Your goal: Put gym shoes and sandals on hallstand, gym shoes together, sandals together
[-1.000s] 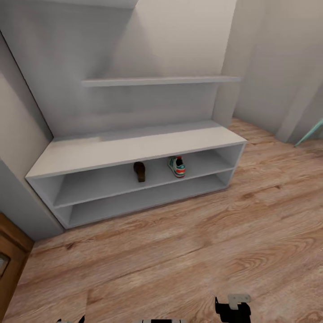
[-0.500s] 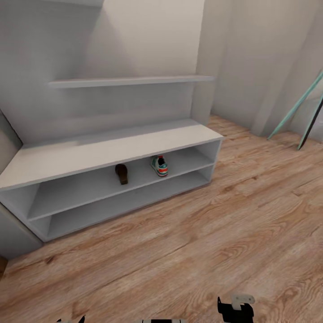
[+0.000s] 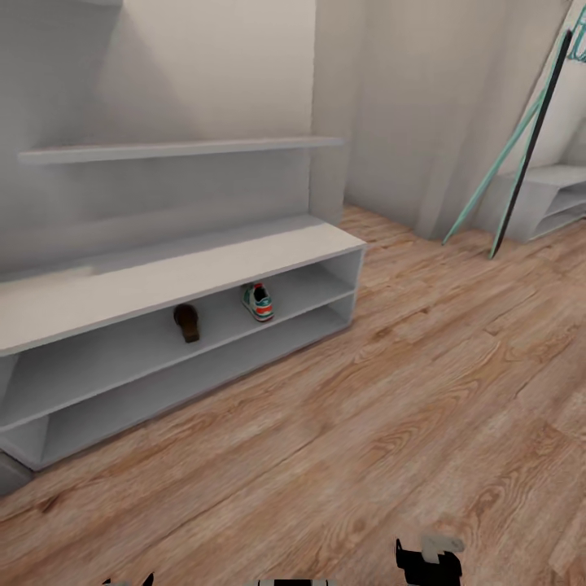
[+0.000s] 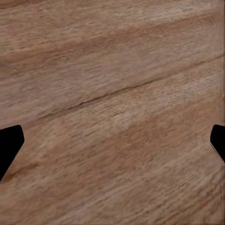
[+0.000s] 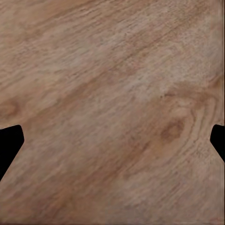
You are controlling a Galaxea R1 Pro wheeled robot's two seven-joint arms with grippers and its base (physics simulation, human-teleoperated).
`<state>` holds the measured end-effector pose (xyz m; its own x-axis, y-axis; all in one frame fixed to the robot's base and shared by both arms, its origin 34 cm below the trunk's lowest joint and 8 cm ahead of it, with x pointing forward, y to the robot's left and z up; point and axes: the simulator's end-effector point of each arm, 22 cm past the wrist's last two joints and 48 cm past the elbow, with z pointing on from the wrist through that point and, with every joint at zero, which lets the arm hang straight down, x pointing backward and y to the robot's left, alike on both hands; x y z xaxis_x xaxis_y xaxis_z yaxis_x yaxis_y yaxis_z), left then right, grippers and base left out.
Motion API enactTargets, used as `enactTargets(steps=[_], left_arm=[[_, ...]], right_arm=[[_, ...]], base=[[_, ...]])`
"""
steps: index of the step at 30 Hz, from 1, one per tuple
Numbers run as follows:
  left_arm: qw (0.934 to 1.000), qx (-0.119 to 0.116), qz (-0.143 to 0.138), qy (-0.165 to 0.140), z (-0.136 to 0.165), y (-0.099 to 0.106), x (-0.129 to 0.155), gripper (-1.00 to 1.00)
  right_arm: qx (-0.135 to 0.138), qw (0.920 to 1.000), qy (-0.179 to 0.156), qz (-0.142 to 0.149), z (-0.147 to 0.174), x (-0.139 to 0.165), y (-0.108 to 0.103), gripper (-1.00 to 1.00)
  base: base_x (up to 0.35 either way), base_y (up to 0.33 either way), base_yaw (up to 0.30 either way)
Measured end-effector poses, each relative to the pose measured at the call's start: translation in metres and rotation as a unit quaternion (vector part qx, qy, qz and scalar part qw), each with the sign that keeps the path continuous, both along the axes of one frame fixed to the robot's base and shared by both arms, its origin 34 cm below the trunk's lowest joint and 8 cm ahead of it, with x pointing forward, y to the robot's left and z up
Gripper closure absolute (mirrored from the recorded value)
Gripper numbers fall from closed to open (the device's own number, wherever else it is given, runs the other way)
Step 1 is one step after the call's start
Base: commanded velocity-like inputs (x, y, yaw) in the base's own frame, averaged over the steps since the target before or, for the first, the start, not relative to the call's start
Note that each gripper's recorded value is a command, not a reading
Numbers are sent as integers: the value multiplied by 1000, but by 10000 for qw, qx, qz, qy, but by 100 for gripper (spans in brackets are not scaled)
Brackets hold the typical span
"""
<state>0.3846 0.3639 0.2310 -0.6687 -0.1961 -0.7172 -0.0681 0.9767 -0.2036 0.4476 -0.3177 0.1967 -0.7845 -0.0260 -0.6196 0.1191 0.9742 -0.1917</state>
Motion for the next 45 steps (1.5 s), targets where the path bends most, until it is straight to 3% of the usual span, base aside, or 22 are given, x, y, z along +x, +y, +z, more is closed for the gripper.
enactTargets(steps=[45], left_arm=[[10000, 5, 48, -29, 1, 2, 1, -100]], right_arm=[[7, 10000, 9, 2, -1, -1, 1, -100]], base=[[0, 0, -267]])
